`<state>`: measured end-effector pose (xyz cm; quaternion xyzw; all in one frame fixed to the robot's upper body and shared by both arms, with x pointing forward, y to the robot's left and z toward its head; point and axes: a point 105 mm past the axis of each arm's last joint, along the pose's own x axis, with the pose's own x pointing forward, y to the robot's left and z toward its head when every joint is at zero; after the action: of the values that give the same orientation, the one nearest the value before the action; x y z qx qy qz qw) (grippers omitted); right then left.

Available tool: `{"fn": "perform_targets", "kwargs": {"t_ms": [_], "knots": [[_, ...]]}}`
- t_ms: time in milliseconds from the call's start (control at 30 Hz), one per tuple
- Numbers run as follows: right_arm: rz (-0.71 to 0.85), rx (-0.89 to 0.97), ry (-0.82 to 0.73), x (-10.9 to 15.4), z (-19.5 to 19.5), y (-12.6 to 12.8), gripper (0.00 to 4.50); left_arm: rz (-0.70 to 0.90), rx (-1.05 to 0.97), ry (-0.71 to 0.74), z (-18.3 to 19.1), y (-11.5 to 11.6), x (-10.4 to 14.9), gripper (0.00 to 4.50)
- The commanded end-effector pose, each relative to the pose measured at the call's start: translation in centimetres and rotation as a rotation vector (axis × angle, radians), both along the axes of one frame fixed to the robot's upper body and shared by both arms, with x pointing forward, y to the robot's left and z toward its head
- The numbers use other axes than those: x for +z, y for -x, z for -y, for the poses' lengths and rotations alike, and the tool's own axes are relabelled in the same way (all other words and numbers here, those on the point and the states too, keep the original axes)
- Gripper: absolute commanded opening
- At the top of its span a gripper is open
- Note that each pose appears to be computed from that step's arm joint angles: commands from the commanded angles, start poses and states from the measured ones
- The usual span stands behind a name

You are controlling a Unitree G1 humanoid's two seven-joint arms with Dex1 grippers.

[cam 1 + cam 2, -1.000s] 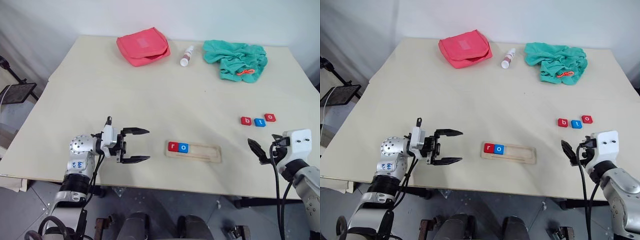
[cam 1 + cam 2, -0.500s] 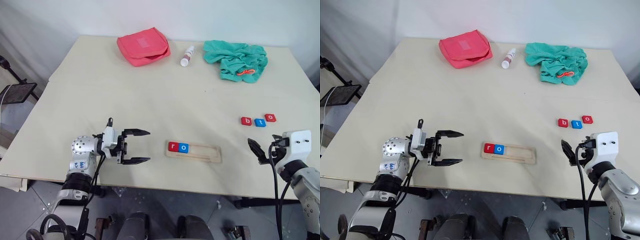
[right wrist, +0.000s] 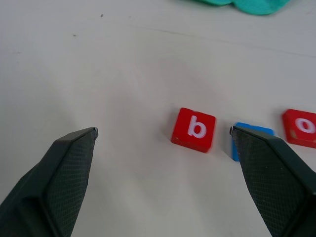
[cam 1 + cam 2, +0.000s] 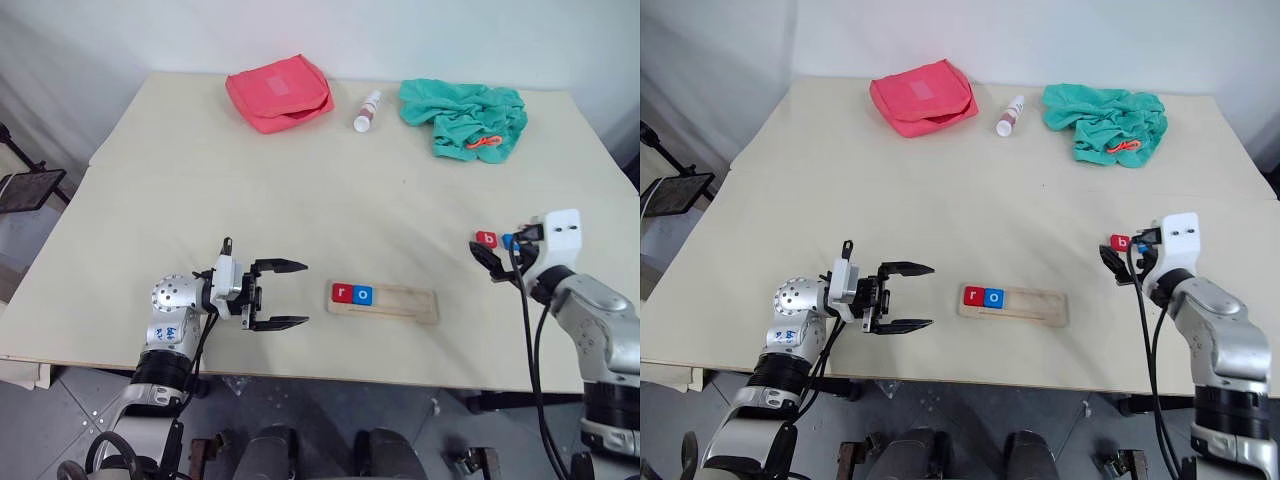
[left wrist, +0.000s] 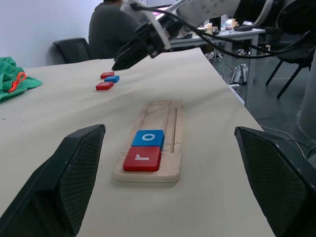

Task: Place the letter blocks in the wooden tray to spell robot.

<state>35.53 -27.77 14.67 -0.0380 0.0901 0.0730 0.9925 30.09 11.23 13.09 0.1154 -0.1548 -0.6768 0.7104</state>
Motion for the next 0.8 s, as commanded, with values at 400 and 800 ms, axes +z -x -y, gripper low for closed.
{"fn": "perform_targets", "kwargs": {"t_ms": [400, 800], "knots": [[-0.001, -0.001, 0.054, -1.2, 1.0, -3.7, 4.50, 0.035, 0.030, 0.026, 0.0, 1.0, 0.8, 4.46], [-0.087, -0.036, -0.044, -3.4, 0.2, -3.9, 4.50, 0.040, 0.046, 0.028, 0.0, 1.0, 0.9, 4.46]]}}
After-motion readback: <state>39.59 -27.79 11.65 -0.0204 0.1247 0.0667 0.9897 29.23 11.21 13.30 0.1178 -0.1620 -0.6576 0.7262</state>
